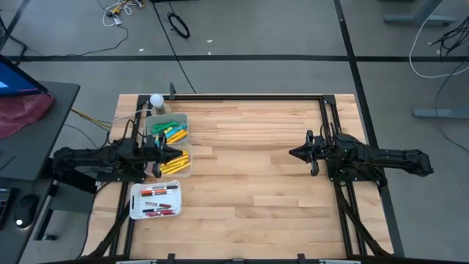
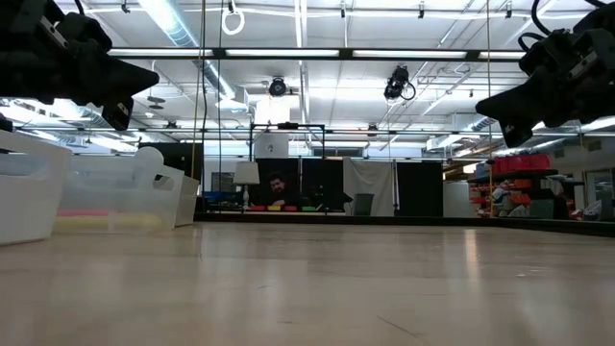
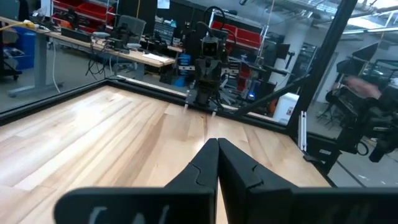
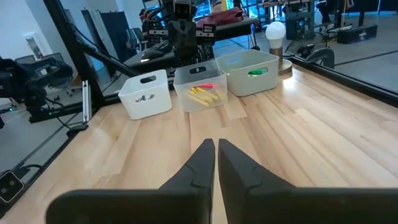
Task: Pick & Place Markers
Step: Return to Home Position
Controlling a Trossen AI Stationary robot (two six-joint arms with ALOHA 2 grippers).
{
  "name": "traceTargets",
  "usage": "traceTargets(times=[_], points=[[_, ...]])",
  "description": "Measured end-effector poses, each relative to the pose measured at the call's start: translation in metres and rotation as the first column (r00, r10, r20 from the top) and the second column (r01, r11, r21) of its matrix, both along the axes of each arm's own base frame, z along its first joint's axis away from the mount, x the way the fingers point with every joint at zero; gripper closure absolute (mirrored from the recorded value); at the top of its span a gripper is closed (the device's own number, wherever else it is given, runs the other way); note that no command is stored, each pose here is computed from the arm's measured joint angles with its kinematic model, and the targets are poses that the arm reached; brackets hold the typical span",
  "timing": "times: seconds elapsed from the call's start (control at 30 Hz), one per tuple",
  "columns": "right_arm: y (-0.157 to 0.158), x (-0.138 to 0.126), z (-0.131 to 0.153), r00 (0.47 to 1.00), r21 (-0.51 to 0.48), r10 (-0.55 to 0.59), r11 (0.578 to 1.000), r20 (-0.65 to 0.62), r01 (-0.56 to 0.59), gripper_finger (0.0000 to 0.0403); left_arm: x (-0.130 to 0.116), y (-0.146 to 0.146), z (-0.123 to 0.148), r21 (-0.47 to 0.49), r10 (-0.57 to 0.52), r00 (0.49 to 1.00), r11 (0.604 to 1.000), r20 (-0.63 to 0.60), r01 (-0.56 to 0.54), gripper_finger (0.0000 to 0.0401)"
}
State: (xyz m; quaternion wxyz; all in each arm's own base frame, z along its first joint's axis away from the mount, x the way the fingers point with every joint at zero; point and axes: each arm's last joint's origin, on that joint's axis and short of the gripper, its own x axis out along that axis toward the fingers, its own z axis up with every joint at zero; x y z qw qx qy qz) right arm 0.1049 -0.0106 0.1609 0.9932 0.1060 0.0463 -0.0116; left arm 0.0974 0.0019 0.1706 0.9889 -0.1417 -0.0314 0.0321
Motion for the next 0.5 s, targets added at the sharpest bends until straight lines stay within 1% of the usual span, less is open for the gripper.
traceTargets(times=[0.13, 0.27, 0.33, 0.4, 0.47, 0.5], points=[[0.002, -0.001, 0.001, 1.000, -0.003, 0.011, 1.000, 0.013, -0.011, 0.0378, 0.000, 0.000, 0.000, -0.002, 0.000, 1.000, 1.000, 0.001, 0.000, 0.0389], [0.009, -0.004, 0.007, 0.993, -0.012, 0.080, 0.997, 0.083, -0.079, 0.0378, 0.000, 0.000, 0.000, -0.002, -0.001, 1.000, 1.000, 0.001, 0.001, 0.0388], [0.012, -0.008, 0.011, 0.985, -0.068, 0.109, 0.993, 0.135, -0.101, 0.0378, 0.000, 0.000, 0.000, -0.002, -0.001, 1.000, 1.000, 0.001, 0.001, 0.0387], [0.013, -0.009, 0.014, 0.978, -0.149, 0.133, 0.983, 0.160, -0.109, 0.0378, 0.000, 0.000, 0.000, -0.003, -0.001, 1.000, 1.000, 0.002, 0.001, 0.0388], [0.014, -0.009, 0.012, 0.980, -0.208, 0.142, 0.972, 0.137, -0.111, 0.0378, 0.000, 0.000, 0.000, -0.003, -0.001, 1.000, 1.000, 0.002, 0.001, 0.0389], [0.014, -0.008, 0.011, 0.983, -0.221, 0.129, 0.970, 0.129, -0.098, 0.0378, 0.000, 0.000, 0.000, -0.003, -0.002, 1.000, 1.000, 0.001, 0.002, 0.0389]])
